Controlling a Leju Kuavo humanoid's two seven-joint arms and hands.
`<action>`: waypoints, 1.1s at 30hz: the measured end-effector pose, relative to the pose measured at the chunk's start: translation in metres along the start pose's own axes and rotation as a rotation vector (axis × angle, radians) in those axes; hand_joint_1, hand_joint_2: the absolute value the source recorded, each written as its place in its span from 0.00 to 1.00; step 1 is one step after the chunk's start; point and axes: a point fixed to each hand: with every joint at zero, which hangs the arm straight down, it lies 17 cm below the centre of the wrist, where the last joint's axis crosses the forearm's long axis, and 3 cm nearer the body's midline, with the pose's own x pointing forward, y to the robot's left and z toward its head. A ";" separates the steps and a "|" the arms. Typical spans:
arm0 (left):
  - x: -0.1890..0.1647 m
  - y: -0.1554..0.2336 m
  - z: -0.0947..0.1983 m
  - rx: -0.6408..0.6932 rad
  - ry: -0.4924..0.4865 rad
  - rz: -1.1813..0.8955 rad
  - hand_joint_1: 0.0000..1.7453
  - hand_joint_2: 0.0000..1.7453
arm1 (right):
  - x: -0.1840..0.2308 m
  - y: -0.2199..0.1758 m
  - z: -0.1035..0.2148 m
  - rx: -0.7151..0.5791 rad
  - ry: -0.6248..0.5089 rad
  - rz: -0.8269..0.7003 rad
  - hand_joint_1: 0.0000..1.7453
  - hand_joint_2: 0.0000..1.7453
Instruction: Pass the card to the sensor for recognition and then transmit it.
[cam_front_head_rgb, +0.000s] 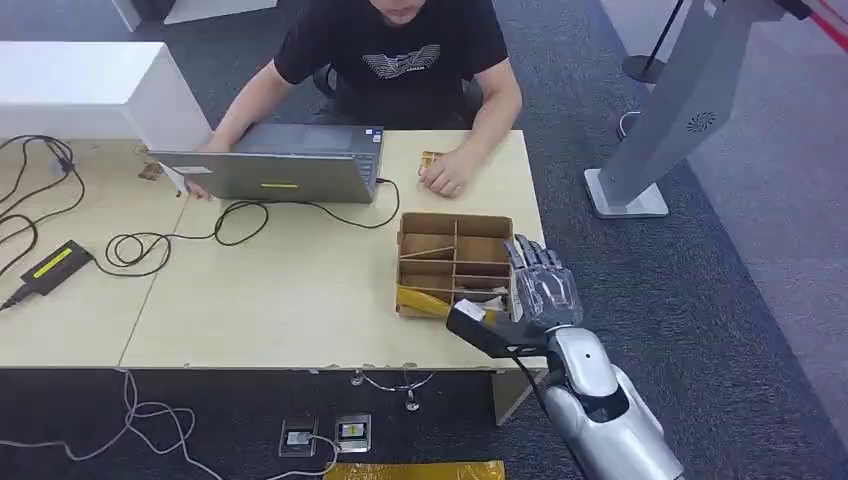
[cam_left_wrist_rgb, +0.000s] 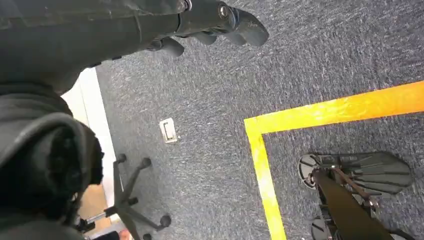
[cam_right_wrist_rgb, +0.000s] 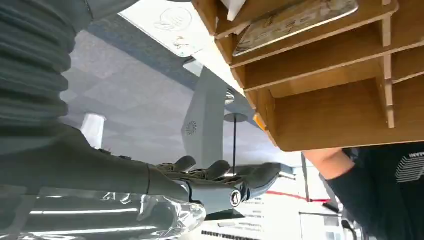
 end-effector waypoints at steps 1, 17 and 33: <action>0.000 0.000 0.000 0.000 0.000 -0.001 0.00 0.00 | 0.001 -0.001 0.000 -0.009 -0.005 -0.002 0.00 1.00; 0.001 -0.002 0.000 -0.002 0.000 0.014 0.00 0.00 | 0.018 0.014 -0.004 -0.014 -0.054 0.012 0.00 1.00; 0.002 -0.004 0.000 -0.006 -0.002 0.011 0.00 0.00 | 0.011 0.023 -0.011 -0.007 -0.043 0.023 0.00 1.00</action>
